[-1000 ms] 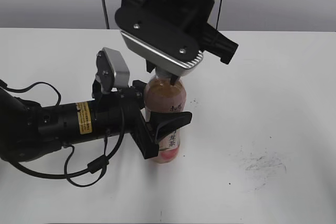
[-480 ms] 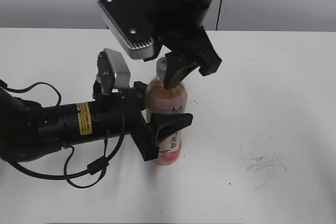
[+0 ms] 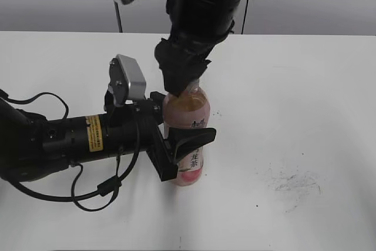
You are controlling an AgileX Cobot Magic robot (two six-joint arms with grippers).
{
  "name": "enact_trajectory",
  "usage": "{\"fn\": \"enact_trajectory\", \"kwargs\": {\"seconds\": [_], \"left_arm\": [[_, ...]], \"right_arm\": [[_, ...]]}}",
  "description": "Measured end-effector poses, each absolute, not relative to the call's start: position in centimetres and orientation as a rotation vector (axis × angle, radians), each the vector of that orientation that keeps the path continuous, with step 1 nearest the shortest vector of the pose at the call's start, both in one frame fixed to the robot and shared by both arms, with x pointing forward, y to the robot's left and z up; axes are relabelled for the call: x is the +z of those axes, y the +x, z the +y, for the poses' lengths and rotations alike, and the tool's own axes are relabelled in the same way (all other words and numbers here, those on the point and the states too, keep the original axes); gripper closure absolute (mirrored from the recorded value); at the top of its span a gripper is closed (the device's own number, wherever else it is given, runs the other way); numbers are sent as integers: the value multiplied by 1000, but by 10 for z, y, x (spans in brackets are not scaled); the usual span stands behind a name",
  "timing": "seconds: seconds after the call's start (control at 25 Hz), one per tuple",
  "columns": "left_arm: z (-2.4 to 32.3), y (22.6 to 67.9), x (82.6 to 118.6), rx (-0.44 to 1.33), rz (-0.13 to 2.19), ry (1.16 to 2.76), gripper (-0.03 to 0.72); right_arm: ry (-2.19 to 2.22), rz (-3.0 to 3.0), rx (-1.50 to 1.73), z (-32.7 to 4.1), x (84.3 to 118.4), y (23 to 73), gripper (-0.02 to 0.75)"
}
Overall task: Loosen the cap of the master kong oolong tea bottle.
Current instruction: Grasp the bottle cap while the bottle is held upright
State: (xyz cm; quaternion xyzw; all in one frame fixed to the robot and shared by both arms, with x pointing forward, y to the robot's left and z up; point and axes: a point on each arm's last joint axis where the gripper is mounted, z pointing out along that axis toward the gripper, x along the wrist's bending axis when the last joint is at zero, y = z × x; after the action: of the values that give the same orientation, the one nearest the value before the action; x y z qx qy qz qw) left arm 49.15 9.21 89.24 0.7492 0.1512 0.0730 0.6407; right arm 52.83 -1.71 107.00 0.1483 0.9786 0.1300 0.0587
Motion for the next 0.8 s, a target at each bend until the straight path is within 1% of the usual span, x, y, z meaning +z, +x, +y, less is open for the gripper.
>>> {"fn": "enact_trajectory", "kwargs": {"seconds": [0.12, 0.2, 0.44, 0.6, 0.8], "left_arm": [[92, 491, 892, 166, 344, 1709, 261], [92, 491, 892, 166, 344, 1709, 261], [92, 491, 892, 163, 344, 1709, 261], [92, 491, 892, 163, 344, 1711, 261], [92, 491, 892, 163, 344, 1711, 261]], "right_arm": [[656, 2972, 474, -15, 1075, 524, 197], [778, 2954, 498, -15, 1079, 522, 232], [962, 2863, 486, -22, 1087, 522, 325], [984, 2854, 499, -23, 1090, 521, 349], [1009, 2876, 504, -22, 1087, 519, 357]]}}
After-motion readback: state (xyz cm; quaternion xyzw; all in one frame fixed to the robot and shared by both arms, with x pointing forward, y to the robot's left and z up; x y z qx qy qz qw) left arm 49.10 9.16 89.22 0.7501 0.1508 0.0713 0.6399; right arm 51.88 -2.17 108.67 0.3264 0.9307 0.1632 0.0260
